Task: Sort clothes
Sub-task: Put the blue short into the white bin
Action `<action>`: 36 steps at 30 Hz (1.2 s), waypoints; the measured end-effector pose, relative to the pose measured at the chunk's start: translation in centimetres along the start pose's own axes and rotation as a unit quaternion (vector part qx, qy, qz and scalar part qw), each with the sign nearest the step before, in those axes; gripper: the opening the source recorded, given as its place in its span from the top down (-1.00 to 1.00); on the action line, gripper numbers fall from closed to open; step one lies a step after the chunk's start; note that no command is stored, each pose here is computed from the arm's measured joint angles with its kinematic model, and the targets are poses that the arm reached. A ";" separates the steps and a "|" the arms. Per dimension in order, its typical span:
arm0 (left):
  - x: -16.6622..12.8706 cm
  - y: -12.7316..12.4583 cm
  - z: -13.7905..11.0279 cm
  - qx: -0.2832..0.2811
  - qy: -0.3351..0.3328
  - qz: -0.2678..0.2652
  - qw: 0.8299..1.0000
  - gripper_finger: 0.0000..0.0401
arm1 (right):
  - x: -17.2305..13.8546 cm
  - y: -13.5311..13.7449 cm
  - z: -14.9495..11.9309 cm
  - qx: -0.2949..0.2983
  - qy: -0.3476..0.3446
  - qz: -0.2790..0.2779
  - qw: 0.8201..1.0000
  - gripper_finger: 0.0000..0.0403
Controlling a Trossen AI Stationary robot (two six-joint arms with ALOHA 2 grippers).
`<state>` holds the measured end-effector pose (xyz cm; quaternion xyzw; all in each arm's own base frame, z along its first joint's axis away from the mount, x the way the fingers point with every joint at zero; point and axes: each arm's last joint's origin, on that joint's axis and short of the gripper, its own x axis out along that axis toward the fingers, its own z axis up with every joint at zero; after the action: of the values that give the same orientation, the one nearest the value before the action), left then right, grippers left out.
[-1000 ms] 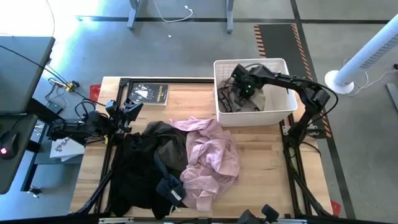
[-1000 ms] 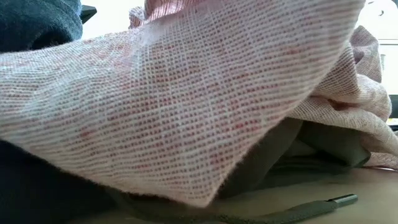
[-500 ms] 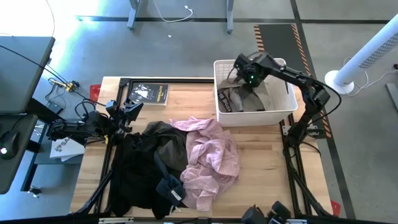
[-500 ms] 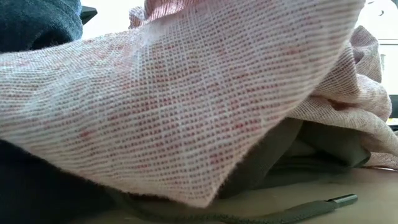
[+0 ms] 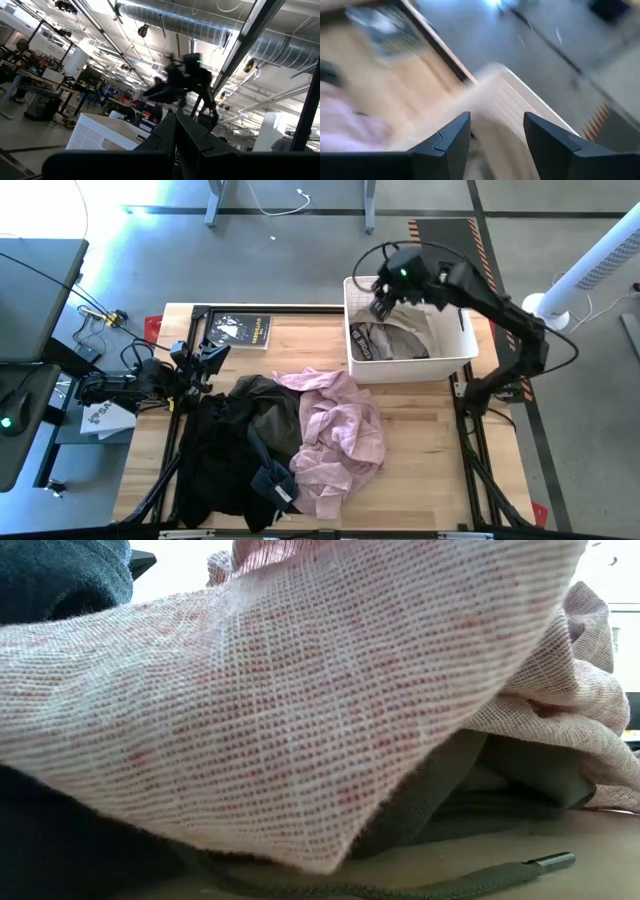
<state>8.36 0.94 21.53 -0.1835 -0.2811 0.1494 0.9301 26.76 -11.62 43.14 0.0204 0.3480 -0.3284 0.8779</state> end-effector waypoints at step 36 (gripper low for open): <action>0.0 0.1 -0.1 0.002 0.004 0.010 1.000 0.96 | 7.4 36.6 -11.8 -0.215 -0.113 0.508 0.827 0.10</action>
<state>8.41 0.98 21.41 -0.1847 -0.2752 0.1586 0.9300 45.35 16.05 22.56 -0.0319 0.2487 0.2465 0.9361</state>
